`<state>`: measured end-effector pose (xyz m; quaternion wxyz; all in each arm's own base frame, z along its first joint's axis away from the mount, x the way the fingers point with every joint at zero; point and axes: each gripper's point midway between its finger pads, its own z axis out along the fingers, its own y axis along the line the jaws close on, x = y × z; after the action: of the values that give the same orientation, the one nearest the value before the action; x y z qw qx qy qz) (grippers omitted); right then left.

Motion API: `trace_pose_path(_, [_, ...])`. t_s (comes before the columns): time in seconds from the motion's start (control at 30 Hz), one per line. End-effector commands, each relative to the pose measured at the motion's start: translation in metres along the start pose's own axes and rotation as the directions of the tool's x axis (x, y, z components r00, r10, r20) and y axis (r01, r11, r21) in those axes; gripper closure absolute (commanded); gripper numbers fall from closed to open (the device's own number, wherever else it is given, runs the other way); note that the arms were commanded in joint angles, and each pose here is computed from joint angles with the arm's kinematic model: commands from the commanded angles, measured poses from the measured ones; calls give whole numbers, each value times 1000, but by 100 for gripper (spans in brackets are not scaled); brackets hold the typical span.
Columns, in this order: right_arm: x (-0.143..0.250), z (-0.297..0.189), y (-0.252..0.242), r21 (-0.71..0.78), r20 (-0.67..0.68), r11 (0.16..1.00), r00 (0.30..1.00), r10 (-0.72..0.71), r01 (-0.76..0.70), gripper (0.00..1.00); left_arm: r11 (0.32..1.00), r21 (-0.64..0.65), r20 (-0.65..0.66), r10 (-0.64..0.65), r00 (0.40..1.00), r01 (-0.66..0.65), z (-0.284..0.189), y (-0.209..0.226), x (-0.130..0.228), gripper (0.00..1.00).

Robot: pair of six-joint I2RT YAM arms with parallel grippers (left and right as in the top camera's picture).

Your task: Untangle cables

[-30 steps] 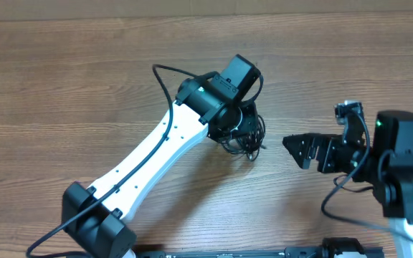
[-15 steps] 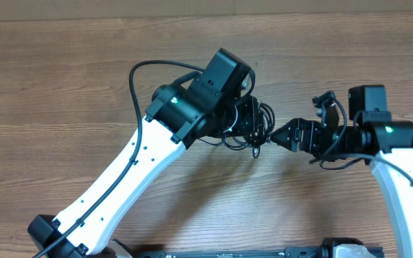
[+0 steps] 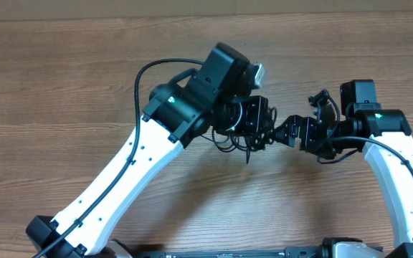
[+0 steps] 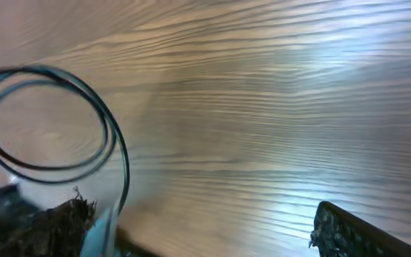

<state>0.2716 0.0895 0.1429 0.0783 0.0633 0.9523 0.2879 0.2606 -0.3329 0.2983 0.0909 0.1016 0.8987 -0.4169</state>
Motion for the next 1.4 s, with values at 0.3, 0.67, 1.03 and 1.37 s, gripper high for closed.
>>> trace_pose_path(0.3, [-12, -9, 39, -206, 28, 978, 999, -27, 32, 0, 999, 9, 74, 30, 997, -31, -46, -4, -6, 96])
trace_pose_path(0.67, [-10, -19, 70, -382, 33, 919, 995, -94, 99, 0, 963, -230, 173, -104, 979, 143, -52, 46, -11, 96])
trace_pose_path(1.03, [-6, -26, 94, -494, 66, 846, 979, -194, 201, 0, 998, 57, 58, -24, 998, 21, -45, -12, -4, 96])
trace_pose_path(1.37, [-29, -1, 11, 14, 104, 1000, 995, 7, -8, 0, 947, 306, -1, 103, 995, -98, -56, -60, 3, 96])
